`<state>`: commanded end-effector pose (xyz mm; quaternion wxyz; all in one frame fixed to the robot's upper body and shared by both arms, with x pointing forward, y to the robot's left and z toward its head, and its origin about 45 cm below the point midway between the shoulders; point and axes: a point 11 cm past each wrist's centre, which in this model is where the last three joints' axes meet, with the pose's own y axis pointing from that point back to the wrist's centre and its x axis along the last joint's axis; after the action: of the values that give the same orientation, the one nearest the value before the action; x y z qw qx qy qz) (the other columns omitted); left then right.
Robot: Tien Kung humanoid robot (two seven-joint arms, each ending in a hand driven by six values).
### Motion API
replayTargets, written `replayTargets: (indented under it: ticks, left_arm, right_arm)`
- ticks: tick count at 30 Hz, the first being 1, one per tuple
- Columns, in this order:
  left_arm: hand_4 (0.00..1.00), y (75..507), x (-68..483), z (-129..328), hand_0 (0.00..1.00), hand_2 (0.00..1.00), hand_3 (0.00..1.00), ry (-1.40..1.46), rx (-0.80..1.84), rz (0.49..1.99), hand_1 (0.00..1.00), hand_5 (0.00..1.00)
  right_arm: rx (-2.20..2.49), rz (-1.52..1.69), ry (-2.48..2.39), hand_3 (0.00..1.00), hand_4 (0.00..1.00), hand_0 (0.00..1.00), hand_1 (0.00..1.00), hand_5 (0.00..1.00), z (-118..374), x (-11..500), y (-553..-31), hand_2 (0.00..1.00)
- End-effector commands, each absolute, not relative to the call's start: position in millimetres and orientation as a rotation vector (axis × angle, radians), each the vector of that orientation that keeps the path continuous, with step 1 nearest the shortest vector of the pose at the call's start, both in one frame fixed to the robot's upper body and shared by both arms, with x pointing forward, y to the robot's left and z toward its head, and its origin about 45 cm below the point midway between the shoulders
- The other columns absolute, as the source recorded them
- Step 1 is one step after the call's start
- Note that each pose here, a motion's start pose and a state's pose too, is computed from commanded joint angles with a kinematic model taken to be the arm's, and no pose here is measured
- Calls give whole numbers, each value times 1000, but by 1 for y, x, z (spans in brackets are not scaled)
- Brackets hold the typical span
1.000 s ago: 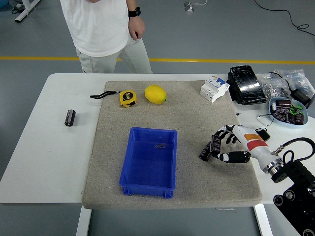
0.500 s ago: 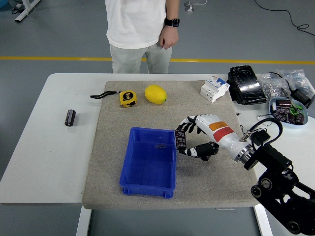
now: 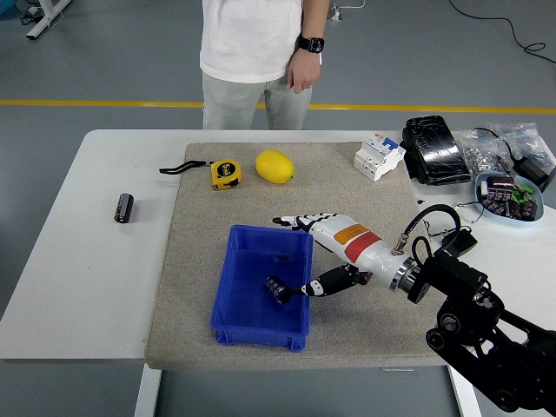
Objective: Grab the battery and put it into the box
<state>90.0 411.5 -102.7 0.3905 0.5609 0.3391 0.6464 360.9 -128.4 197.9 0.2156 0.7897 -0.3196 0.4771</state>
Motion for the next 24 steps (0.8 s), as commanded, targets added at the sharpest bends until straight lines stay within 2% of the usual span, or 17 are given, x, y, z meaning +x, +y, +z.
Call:
replayTargets:
  ticks: [7,8,10,13,14,24]
  left_arm:
    - [663,412,90,-102,726,704,624,859,1429,1639,671,632]
    - [663,412,90,-103,726,700,624,859,1429,1640,669,632]
    - [663,412,90,-103,726,700,624,861,1428,1641,669,632]
    - [663,412,90,-103,726,700,624,860,1429,1639,669,632]
    - [664,412,90,-103,726,699,624,860,1429,1639,668,631]
    - [664,409,91,-103,726,700,625,859,1429,1632,667,632]
  right_arm:
    - [2136,1325,-1027,992,998,803,798,284,206,371,-148,895]
    - [2124,1322,-1045,908,998,755,729,309,206,373,-152,816]
    - [2088,1299,-1099,908,998,755,729,309,202,378,-165,816]
    - [2032,1237,-1160,908,998,755,729,309,189,383,-186,816]
    - [2018,1218,-1169,857,998,737,711,337,185,383,-191,793]
    - [2015,1004,-1183,843,998,728,704,332,135,369,-215,785]
